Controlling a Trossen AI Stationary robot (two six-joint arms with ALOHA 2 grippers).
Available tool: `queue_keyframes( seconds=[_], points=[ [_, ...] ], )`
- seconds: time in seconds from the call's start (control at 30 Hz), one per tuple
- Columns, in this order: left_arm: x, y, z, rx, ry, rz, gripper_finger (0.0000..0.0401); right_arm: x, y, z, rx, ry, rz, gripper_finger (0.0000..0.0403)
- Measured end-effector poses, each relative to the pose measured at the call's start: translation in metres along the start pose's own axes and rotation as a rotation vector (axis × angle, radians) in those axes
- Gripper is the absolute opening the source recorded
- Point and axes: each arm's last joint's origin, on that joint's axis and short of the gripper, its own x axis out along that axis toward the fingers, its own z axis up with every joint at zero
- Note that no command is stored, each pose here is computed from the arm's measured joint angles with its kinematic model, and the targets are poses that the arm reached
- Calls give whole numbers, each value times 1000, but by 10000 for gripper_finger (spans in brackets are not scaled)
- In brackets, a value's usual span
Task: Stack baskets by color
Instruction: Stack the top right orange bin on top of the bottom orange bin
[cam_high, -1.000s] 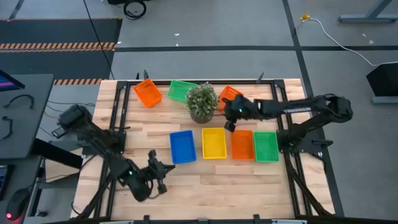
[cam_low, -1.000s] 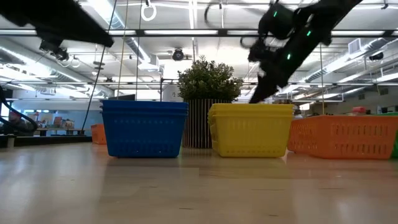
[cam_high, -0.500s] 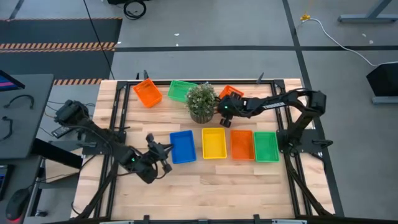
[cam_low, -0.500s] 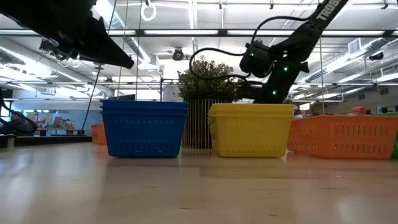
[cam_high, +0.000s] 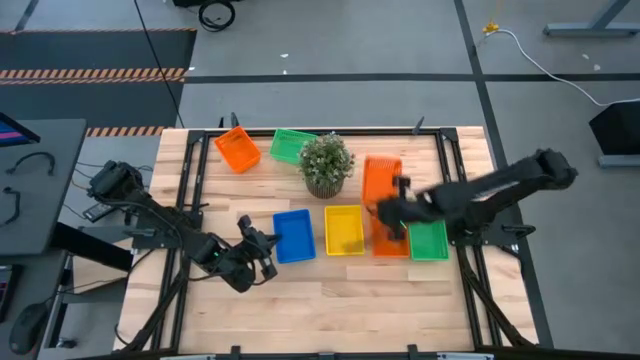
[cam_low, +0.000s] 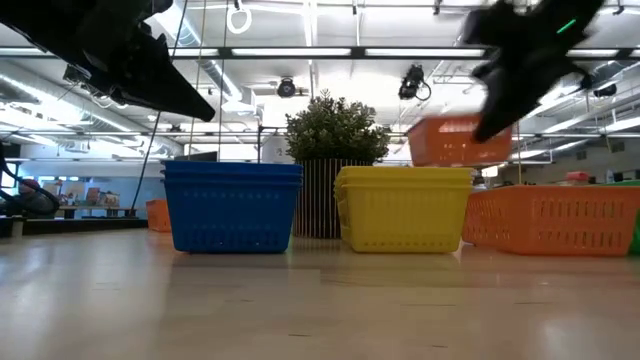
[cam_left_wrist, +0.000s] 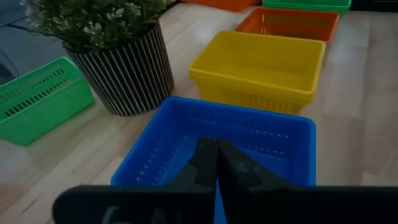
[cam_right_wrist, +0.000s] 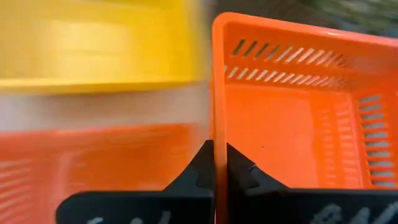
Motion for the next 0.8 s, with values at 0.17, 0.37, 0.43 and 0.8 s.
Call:
queue_keyframes(
  seconds=[0.17,0.37,0.43,0.8],
  points=[
    [2,2,1,-3,-14,26,13,-40,60,-17,-13,-90,219,3],
    [6,4,3,-9,-15,45,7,-38,98,-33,5,-39,221,2],
    [7,5,3,-12,-14,50,12,-32,103,-35,9,-5,211,3],
    [7,5,3,-37,-15,49,11,-23,102,-32,28,-6,143,7]
  ],
)
